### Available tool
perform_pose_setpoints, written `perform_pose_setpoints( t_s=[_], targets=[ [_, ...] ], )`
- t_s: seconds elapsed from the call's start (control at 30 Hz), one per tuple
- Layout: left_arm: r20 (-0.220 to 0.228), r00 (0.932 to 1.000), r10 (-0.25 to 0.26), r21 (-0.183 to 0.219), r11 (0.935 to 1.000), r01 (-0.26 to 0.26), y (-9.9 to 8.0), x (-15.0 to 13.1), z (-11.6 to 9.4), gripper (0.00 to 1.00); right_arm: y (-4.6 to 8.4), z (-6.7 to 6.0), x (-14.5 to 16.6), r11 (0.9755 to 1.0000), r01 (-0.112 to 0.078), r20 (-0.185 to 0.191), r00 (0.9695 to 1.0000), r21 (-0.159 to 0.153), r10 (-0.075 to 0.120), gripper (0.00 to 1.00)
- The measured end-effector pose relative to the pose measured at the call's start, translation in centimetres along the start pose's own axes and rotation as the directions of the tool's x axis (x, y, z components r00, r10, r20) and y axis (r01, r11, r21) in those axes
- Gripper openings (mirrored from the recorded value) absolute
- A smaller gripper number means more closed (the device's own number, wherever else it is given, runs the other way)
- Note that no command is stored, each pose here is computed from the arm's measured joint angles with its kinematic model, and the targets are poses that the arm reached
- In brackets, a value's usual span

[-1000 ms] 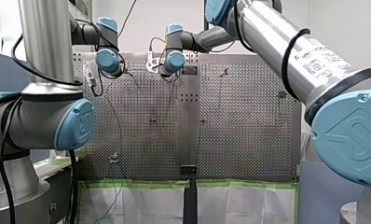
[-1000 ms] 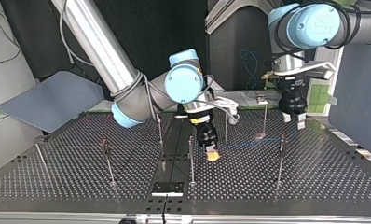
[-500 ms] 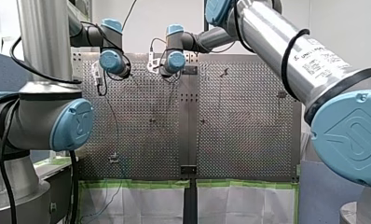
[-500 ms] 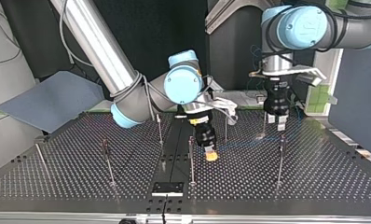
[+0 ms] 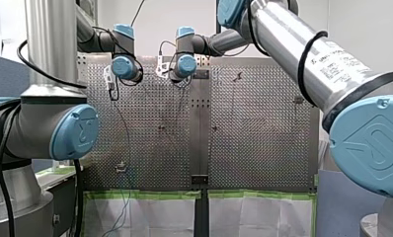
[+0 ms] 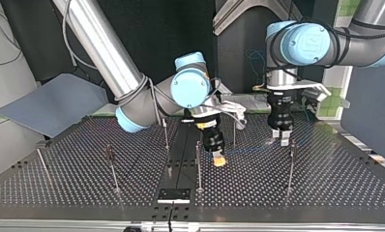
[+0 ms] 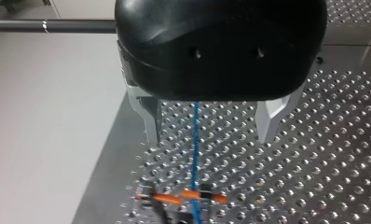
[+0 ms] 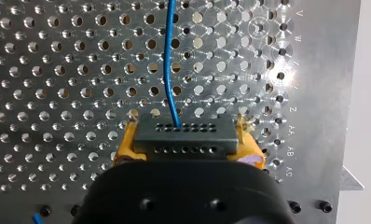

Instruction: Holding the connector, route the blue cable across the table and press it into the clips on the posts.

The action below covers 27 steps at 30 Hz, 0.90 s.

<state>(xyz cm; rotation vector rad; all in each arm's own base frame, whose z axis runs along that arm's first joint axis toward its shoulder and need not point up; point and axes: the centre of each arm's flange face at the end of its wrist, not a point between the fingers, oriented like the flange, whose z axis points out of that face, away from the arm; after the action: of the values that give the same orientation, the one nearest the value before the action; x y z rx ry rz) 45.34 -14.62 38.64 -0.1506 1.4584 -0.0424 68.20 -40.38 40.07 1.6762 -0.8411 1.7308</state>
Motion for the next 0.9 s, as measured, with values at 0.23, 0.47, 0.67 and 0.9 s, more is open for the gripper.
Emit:
perform_pose_setpoints(
  t_s=[0.23,0.47,0.67,0.9],
  targets=[
    [0.028,0.9995,-0.015,0.004,0.9999,0.015,-0.7,-0.4,1.6,1.0,0.0,0.0,0.0,1.0,0.0,0.0,1.0,0.0,0.0,0.0],
    [0.035,0.9991,-0.024,0.018,0.9996,0.023,-1.7,-0.4,3.9,1.0,0.0,0.0,0.0,1.0,0.0,-0.001,1.0,-0.001,0.0,0.0],
    [0.04,0.9989,-0.025,0.016,0.9996,0.024,-2.3,0.3,5.9,1.0,0.0,0.1,-0.1,1.0,0.0,-0.001,1.0,-0.001,0.0,0.0],
    [0.01,0.9997,-0.022,0.014,0.9997,0.021,-2.3,2.4,7.0,1.0,0.0,0.1,-0.1,1.0,0.001,-0.001,1.0,-0.001,-0.001,0.0]
  ],
)
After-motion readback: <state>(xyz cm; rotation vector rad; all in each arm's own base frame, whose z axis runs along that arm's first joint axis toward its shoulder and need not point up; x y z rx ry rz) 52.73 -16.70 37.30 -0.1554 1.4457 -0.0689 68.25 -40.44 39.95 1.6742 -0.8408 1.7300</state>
